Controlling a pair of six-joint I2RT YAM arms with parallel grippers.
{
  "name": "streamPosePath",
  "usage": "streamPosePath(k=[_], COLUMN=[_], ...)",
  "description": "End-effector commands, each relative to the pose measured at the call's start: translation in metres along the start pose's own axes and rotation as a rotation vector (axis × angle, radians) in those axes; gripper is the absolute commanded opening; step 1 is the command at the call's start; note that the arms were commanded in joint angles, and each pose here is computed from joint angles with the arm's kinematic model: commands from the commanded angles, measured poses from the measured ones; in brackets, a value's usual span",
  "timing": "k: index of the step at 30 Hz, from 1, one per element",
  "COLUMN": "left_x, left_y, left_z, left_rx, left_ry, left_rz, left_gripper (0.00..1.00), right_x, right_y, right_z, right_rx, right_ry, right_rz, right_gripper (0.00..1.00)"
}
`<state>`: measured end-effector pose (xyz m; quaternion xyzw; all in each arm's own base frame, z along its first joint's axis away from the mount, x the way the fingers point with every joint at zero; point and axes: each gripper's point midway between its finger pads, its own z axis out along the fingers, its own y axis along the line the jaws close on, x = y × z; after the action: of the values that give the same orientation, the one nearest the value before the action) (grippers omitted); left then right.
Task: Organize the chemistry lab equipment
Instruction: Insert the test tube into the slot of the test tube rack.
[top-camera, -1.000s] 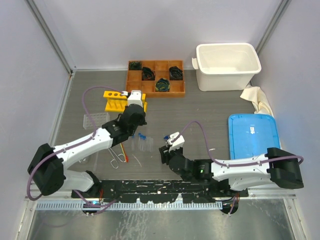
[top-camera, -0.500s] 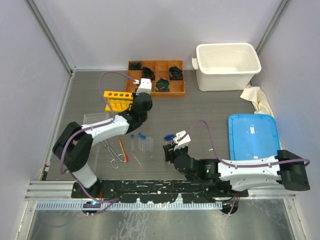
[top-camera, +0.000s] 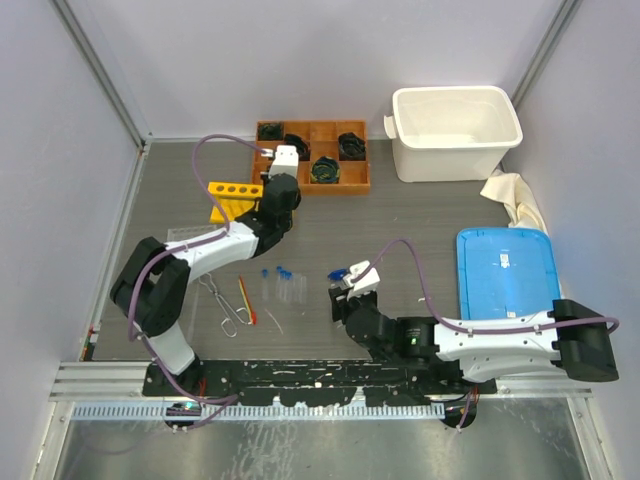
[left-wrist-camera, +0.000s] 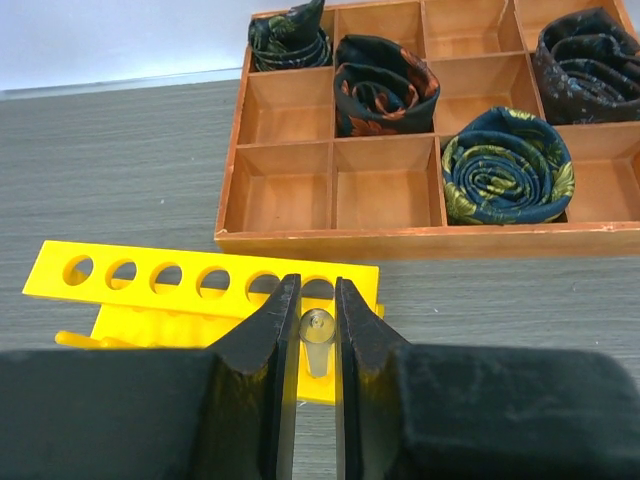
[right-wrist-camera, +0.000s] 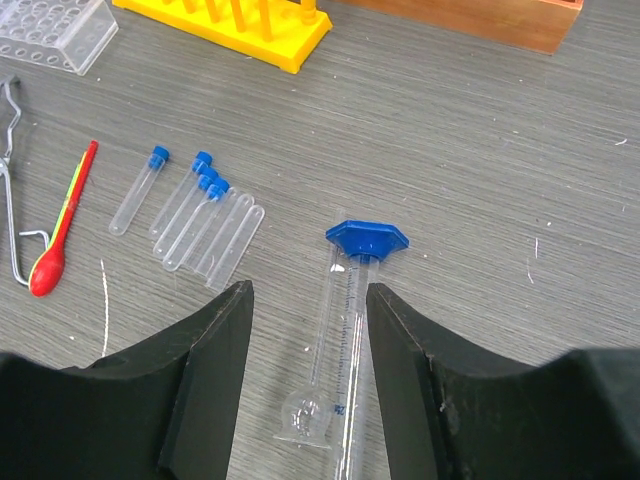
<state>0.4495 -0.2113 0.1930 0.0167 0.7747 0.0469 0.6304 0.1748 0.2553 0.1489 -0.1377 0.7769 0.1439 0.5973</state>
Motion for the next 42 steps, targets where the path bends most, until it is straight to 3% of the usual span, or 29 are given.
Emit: streamPosePath(k=[1, 42], left_x=[-0.024, 0.025], left_y=[-0.002, 0.006], left_z=[0.007, 0.018], left_rx=[-0.004, -0.008], left_ry=[-0.065, 0.022], left_rz=[-0.046, -0.104], left_gripper=[0.0, 0.0], right_x=[-0.022, -0.012], right_y=[0.004, 0.002], right_z=[0.001, 0.015], right_rx=[0.018, 0.027], right_ry=[-0.046, -0.012], right_rz=[0.059, 0.062], right_gripper=[0.55, 0.55])
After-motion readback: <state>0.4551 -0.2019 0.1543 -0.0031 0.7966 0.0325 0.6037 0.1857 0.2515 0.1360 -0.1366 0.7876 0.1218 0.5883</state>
